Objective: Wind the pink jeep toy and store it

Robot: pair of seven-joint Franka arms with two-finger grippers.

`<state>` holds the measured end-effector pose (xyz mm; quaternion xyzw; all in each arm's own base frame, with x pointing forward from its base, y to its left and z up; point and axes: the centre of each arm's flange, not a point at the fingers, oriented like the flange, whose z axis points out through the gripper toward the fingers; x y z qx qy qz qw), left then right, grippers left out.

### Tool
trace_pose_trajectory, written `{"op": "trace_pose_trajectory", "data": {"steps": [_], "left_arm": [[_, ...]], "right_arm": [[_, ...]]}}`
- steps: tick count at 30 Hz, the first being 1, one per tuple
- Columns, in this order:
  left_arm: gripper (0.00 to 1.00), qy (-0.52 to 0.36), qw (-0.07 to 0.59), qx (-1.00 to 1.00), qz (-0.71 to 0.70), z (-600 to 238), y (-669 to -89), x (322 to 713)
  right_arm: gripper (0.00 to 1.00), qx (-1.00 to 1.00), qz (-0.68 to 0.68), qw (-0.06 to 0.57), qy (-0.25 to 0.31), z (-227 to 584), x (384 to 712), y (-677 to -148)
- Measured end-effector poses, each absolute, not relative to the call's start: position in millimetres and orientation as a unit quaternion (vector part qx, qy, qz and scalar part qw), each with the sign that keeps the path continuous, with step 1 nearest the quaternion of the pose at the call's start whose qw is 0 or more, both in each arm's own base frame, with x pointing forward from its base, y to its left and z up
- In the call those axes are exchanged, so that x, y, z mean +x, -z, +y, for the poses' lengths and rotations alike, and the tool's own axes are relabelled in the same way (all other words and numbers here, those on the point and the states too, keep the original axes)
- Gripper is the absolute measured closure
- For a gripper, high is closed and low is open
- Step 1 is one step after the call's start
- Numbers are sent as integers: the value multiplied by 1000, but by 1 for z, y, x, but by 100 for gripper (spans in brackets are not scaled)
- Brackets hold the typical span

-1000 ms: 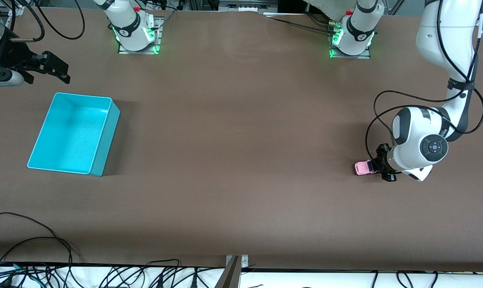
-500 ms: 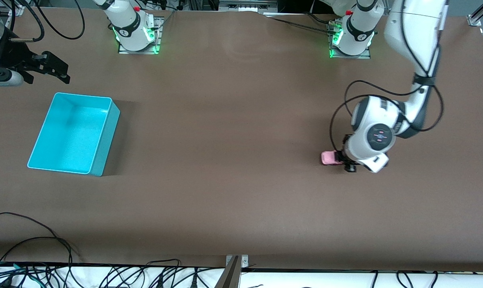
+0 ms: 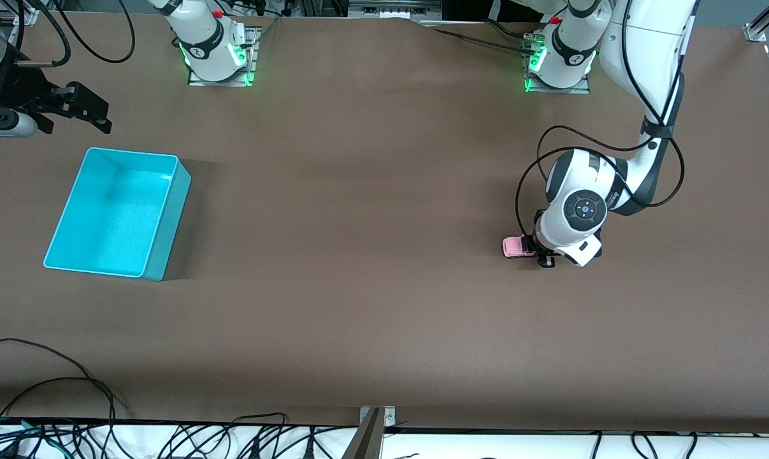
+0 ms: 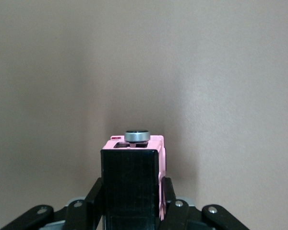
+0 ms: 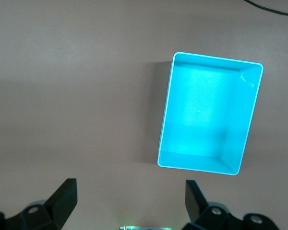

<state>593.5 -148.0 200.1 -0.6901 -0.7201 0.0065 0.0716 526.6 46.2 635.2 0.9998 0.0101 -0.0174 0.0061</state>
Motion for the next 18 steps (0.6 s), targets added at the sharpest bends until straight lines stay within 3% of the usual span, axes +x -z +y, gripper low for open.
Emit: {"op": "trace_pose_trajectory", "data": {"steps": [18], "left_arm": [[49,-8,68,-689,-721,-122,-198,595]], "right_arm": [[0,1000,10,6,18,46,526,-635]]}}
